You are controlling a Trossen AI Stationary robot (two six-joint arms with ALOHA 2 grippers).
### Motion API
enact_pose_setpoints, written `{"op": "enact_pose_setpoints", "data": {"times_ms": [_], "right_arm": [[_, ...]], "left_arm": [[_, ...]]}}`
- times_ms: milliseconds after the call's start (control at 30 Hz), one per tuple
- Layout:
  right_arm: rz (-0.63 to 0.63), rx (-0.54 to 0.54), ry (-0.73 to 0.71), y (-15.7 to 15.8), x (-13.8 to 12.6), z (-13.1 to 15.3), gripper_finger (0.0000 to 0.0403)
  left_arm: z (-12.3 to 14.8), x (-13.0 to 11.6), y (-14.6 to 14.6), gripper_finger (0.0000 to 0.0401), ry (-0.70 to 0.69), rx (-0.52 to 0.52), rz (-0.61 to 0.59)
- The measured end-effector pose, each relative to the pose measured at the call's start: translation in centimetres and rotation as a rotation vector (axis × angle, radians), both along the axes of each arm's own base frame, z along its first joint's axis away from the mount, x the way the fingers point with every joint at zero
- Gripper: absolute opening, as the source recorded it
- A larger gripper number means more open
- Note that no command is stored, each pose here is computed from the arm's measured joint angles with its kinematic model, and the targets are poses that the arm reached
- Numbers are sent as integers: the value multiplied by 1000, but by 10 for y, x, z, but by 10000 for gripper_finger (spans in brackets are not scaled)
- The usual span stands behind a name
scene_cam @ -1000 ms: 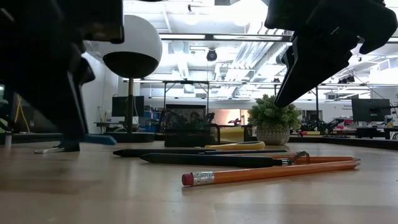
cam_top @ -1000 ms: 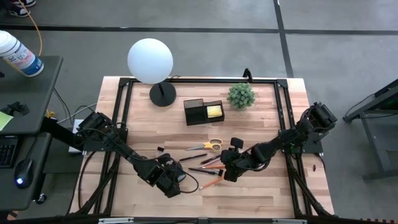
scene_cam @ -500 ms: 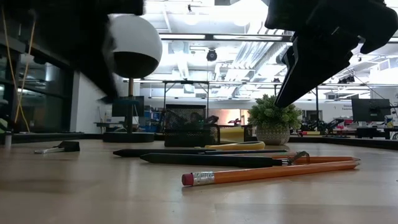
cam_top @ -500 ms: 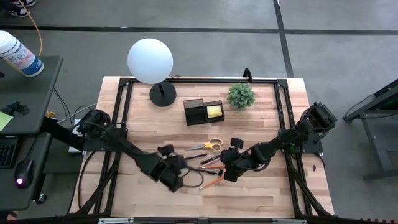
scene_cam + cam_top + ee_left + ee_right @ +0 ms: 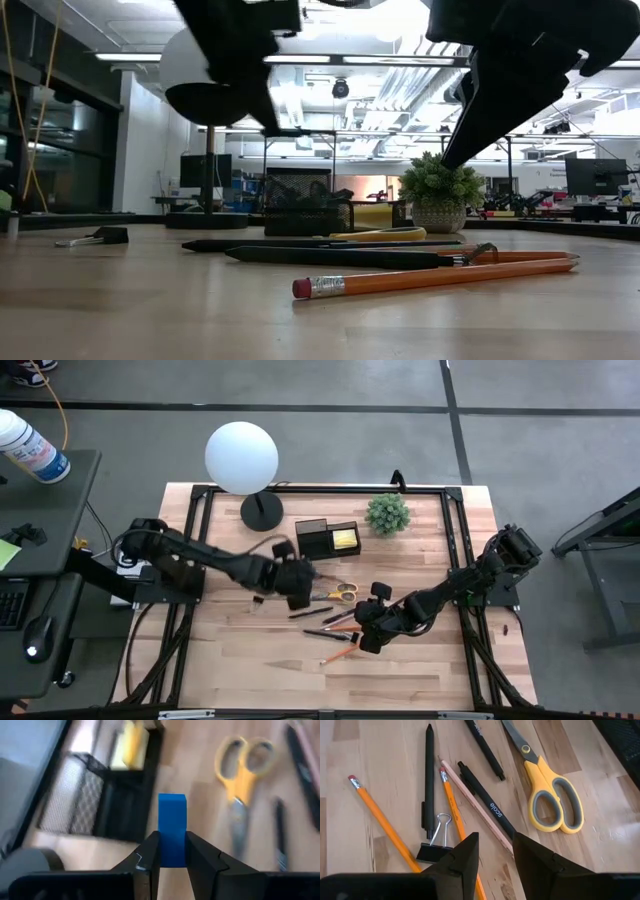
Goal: Pick and place office supplies into organizer
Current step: Put the eraser into the desk organizer
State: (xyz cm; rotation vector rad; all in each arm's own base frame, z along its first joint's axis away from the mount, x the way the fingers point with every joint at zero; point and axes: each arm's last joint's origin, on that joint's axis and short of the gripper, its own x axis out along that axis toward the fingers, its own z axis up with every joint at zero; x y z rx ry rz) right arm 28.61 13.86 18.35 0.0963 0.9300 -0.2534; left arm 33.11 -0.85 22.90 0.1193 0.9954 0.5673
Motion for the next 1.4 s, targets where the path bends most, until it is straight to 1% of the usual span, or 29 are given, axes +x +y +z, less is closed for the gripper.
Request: {"op": "enact_pose_setpoints", "data": {"times_ms": [67,200,300,400,567,667,933,1000,1400], "right_arm": [[0,0,-2,0,0,0,119],[-1,2,-9,0,1,0,119],[-1,3,-11,0,1,1,119],[-2,4,-13,0,1,1,119],[-2,5,-16,1,1,1,119],[-2,7,-18,1,1,1,119],[-3,7,-19,0,2,1,119],[-7,7,-19,-1,2,1,119],[-13,15,-33,-3,5,2,119]], "left_arm": [[1,1,17,67,22,-1,-25],[4,6,49,67,11,-38,-99],[5,5,71,67,-3,-52,-103],[5,2,91,67,-18,-106,-131],[-3,-2,113,67,-7,-165,-130],[-7,-2,116,67,-53,-173,-137],[-26,-8,112,67,-44,-196,-131],[-29,-9,113,67,-51,-181,-116],[-44,-15,111,67,-53,-181,-109]]}}
